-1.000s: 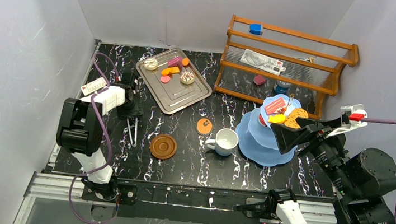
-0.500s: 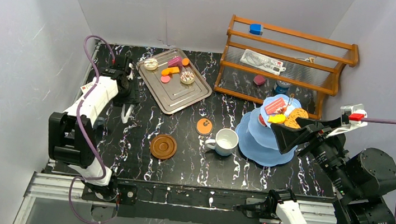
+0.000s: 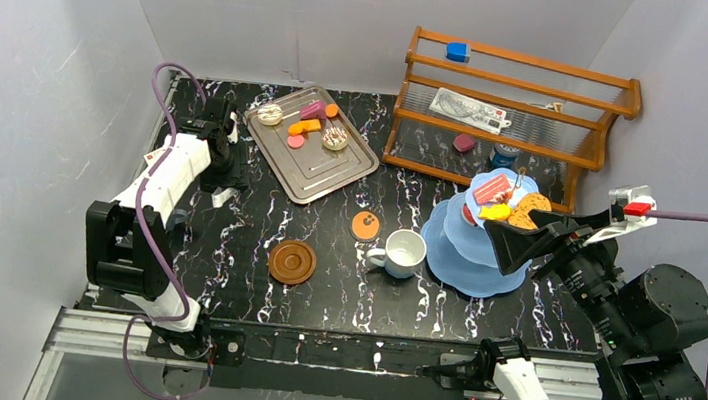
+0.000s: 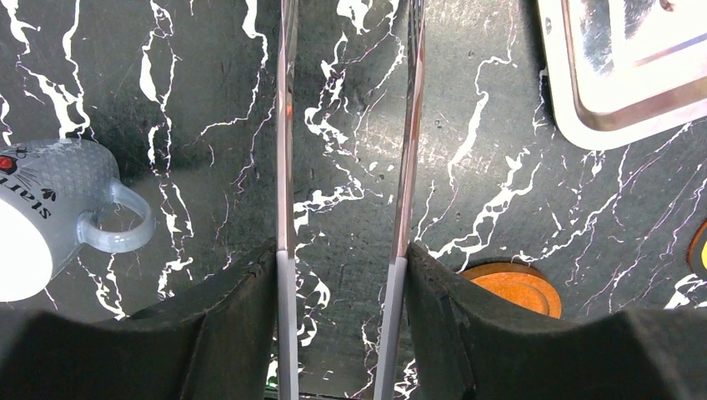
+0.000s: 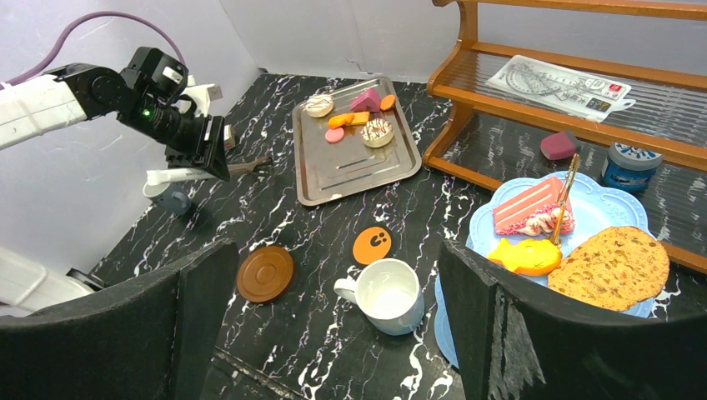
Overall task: Serve the afternoon tea
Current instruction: Pick up the desert from the tray.
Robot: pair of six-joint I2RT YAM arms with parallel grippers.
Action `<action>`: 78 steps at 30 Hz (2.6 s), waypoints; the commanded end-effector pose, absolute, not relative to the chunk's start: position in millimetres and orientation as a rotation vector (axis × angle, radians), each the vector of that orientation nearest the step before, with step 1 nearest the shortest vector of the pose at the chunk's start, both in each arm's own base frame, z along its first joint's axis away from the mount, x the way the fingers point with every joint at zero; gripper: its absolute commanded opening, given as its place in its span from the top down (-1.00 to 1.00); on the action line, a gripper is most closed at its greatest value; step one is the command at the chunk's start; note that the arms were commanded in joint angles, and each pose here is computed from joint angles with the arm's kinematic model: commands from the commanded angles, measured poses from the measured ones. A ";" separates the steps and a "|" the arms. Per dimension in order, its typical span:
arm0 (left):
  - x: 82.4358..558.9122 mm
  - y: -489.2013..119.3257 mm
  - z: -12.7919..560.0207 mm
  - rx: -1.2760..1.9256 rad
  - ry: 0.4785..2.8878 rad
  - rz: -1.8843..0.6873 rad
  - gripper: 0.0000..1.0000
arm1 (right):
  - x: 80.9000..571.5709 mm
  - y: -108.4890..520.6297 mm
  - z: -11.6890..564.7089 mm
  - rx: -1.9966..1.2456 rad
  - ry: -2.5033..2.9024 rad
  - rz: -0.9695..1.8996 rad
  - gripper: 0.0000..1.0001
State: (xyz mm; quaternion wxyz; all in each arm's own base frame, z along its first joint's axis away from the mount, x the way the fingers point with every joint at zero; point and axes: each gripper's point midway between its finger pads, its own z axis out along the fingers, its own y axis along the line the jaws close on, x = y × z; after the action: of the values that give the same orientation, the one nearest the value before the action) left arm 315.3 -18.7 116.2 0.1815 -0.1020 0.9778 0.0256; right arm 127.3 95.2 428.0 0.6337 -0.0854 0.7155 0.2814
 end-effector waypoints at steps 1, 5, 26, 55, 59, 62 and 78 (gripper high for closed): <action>318.3 -19.6 136.7 -0.264 2.727 0.063 0.01 | 128.0 93.1 442.7 -0.202 1.576 0.627 -0.97; 320.5 -20.3 143.3 -0.261 2.715 0.056 0.00 | 128.4 93.1 442.7 -0.201 1.575 0.627 -0.97; 294.4 -11.1 52.3 -0.407 2.805 0.136 -0.04 | 127.3 93.1 441.7 -0.201 1.578 0.628 -0.97; 278.5 -19.7 19.2 -0.317 2.869 0.059 -0.37 | 127.8 94.6 440.5 -0.205 1.579 0.636 -0.97; 277.2 -17.5 18.2 -0.316 2.871 0.076 -0.33 | 127.1 93.7 443.8 -0.203 1.574 0.633 -0.97; 277.6 -17.5 16.8 -0.315 2.876 0.079 -0.31 | 127.2 94.0 444.9 -0.203 1.574 0.635 -0.97; 281.6 -11.5 18.6 -0.322 2.882 0.134 0.03 | 128.5 94.9 446.7 -0.202 1.575 0.639 -0.97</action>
State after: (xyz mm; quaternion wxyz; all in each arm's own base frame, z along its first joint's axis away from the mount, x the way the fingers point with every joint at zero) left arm 290.9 -19.5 15.7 0.1398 -0.1079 0.9840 0.0243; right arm 128.2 94.2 427.7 0.6346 -0.0842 0.7161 0.2782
